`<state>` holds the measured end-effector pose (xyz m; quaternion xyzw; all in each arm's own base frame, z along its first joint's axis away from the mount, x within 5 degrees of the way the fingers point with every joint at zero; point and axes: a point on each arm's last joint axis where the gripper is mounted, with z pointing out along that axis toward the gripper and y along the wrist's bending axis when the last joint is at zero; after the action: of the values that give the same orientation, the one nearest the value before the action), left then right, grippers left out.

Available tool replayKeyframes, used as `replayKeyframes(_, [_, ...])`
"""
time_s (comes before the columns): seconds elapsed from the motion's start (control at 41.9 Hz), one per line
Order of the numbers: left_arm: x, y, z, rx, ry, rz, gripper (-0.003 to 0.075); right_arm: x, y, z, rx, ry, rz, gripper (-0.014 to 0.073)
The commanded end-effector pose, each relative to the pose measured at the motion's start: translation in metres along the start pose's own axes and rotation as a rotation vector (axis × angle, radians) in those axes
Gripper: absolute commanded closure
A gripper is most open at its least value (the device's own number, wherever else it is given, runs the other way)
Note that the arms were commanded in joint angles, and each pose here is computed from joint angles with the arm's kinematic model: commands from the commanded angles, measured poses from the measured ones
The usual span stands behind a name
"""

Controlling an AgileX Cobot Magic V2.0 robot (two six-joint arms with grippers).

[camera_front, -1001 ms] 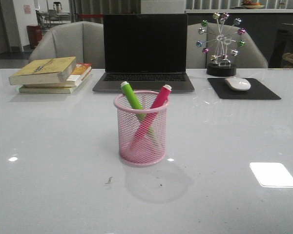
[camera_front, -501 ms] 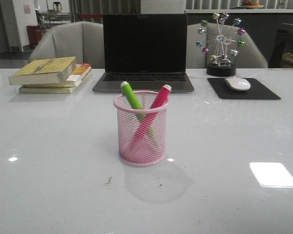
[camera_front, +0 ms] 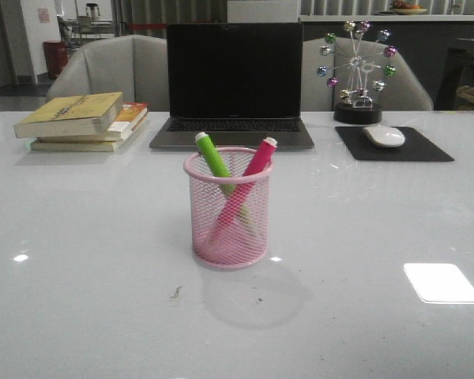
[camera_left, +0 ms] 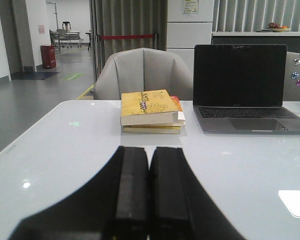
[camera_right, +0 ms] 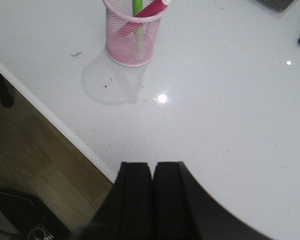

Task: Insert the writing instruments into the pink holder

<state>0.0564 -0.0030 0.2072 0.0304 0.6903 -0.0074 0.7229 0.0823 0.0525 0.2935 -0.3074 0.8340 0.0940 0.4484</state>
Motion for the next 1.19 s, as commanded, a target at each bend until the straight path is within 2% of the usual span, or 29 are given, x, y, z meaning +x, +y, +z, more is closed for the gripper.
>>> replayKeyframes(0.0, [-0.010,0.000,-0.002,0.008,-0.116,-0.024,0.0623,-0.013,-0.003,-0.005,0.020,-0.092,-0.013,0.0540])
replayKeyframes(0.882, [-0.010,0.000,-0.002,0.008,-0.114,-0.025,0.0623,-0.009,-0.003,-0.007,0.026,-0.107,-0.013,0.0540])
replayKeyframes(0.954, [-0.010,0.000,-0.002,0.008,-0.114,-0.025,0.0623,-0.002,-0.007,-0.008,0.082,-0.157,0.018,0.0540])
replayKeyframes(1.168, [-0.010,0.000,-0.002,0.008,-0.114,-0.025,0.0623,0.041,-0.015,-0.016,0.357,-0.520,0.162,0.0540])
